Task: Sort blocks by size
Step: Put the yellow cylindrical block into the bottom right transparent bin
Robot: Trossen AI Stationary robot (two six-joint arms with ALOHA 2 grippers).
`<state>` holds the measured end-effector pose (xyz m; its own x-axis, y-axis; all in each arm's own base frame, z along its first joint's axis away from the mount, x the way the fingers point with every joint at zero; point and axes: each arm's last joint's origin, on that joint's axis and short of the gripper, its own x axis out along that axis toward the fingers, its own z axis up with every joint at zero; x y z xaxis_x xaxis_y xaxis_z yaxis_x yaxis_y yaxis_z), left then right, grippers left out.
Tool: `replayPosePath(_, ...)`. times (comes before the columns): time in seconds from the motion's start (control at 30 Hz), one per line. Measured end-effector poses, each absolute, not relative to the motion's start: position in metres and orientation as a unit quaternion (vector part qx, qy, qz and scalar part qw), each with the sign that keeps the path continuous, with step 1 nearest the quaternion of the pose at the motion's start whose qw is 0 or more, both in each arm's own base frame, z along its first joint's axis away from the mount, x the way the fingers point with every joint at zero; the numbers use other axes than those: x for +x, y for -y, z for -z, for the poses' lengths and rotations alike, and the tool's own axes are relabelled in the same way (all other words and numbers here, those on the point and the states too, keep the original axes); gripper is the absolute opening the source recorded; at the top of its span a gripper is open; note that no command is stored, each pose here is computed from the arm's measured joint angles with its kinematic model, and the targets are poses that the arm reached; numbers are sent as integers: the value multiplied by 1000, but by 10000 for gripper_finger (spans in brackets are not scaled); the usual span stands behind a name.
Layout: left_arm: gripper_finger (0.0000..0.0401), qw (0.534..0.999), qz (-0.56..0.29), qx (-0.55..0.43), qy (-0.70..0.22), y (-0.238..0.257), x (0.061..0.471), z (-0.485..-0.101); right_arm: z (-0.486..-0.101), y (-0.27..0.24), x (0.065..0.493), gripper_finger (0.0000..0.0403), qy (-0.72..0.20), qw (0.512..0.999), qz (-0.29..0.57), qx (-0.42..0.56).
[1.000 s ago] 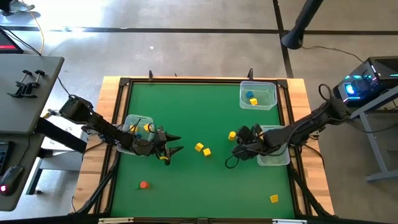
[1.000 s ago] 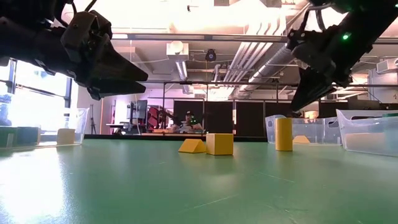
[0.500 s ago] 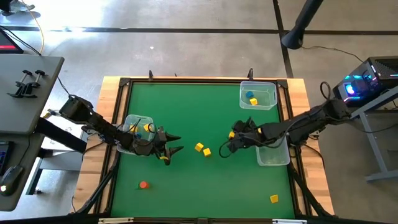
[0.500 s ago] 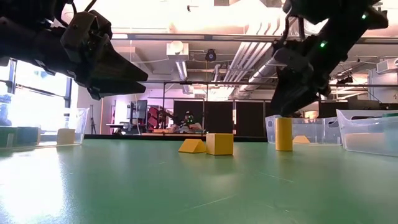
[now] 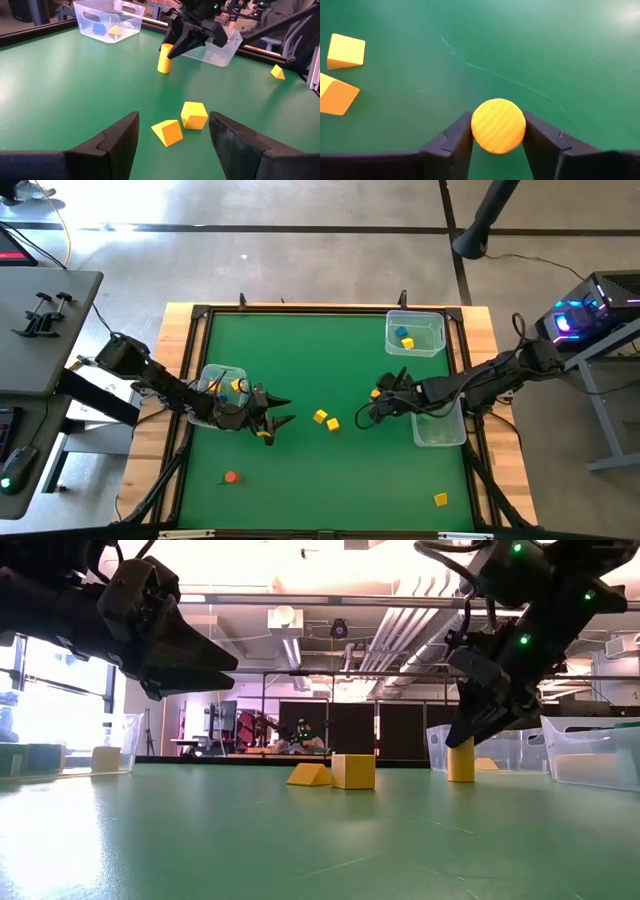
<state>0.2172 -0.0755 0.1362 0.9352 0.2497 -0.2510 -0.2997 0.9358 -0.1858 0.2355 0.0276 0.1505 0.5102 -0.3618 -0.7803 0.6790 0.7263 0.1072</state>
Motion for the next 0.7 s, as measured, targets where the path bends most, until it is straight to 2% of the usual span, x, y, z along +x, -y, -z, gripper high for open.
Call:
replayPosePath(0.1,227,977,-141,-111,-112,76,217,-136,-150,-28,235,129,-385,845,311,201)
replayPosePath(0.27,227,977,-141,-111,-112,76,217,-136,-160,-40,236,130,-380,855,306,176)
replayPosePath(0.5,227,976,-141,-119,-111,76,217,-136,-215,-80,220,130,-411,850,294,148)
replayPosePath(0.6,227,976,-142,-120,-111,76,217,-136,-239,-103,204,130,-447,842,265,147)
replayPosePath(0.7,227,976,-141,-120,-111,76,217,-136,-262,-123,183,130,-467,827,274,153)
